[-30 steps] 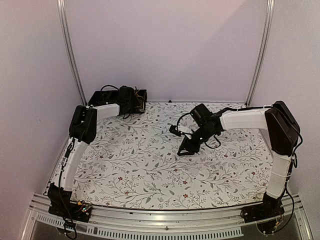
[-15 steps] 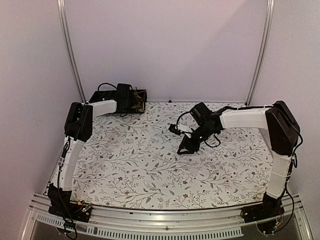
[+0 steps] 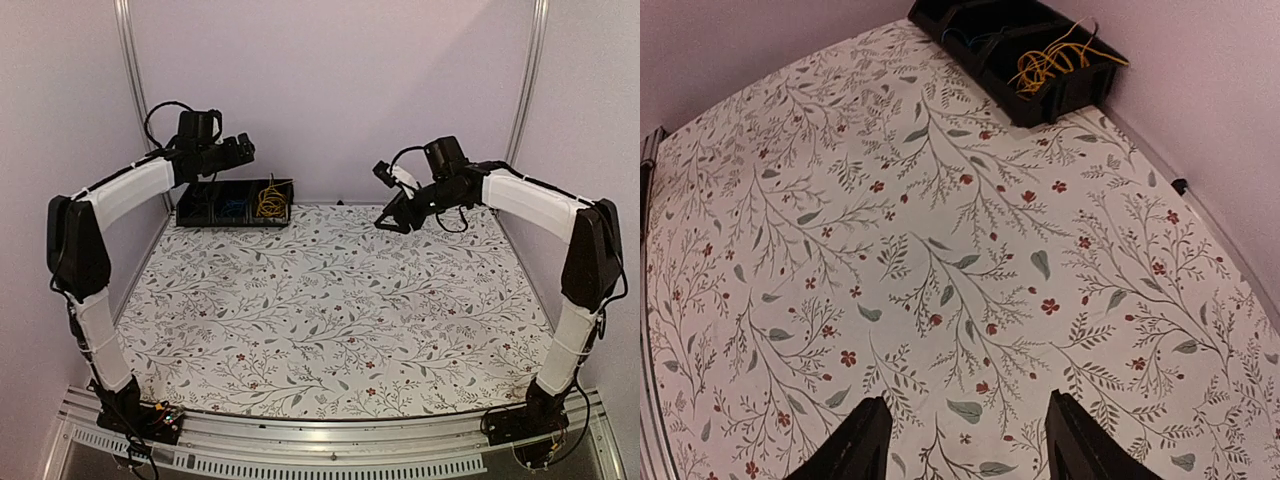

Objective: Untangle the cables

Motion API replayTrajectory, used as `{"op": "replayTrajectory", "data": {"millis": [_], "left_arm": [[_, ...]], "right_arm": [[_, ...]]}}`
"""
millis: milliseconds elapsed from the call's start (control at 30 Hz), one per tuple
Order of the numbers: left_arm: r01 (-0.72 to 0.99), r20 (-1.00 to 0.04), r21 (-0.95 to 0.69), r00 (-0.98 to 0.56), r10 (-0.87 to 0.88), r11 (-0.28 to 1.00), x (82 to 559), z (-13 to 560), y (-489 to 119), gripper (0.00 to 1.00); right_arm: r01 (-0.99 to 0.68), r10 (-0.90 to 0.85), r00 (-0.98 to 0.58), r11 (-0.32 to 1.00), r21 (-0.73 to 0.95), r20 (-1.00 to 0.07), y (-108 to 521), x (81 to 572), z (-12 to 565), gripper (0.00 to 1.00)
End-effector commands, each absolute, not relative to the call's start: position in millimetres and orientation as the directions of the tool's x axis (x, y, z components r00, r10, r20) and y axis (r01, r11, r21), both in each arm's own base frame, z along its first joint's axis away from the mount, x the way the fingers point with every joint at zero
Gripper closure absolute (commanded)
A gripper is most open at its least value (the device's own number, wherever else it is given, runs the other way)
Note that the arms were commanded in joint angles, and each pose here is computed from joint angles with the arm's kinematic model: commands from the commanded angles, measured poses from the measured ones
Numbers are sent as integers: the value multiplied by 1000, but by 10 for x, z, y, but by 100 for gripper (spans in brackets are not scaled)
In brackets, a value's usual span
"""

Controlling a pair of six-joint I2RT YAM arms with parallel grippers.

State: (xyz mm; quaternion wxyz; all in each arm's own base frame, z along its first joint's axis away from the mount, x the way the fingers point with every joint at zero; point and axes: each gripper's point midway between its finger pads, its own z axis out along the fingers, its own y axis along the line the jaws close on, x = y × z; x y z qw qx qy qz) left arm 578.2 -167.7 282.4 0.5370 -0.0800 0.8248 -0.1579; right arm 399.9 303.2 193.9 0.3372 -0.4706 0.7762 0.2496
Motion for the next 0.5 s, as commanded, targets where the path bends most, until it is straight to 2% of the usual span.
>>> {"op": "replayTrajectory", "data": {"millis": [0,33,100,133,167,300,467], "left_arm": [[139,-892,-158,-445,-81,978,5214,2836,-1581,0],[157,-903,-146,-424,-67,977,5092,2945,-1560,0],[170,-920,-120,-389,-45,978,4860,3126,-1485,0],[169,-930,-105,-365,-37,980,4752,3232,-1432,0],[164,-938,-94,-346,-32,982,4657,3313,-1381,0],[176,-958,-69,-287,-16,982,4350,3568,-1286,0],[159,-954,-95,-297,-44,983,4125,3594,-1198,0]], "right_arm": [[-857,-442,-249,514,-16,-862,2825,4257,2827,38],[-845,-423,-240,534,-26,-874,2763,4307,2959,36],[-811,-376,-230,584,-38,-898,2618,4422,3189,19],[-775,-340,-235,630,-35,-911,2537,4475,3320,14],[-721,-317,-241,691,-49,-917,2441,4564,3393,3],[-481,-183,-275,876,-30,-944,2040,4764,3668,1],[-387,-142,-253,921,-35,-957,1835,4696,3766,1]]}}
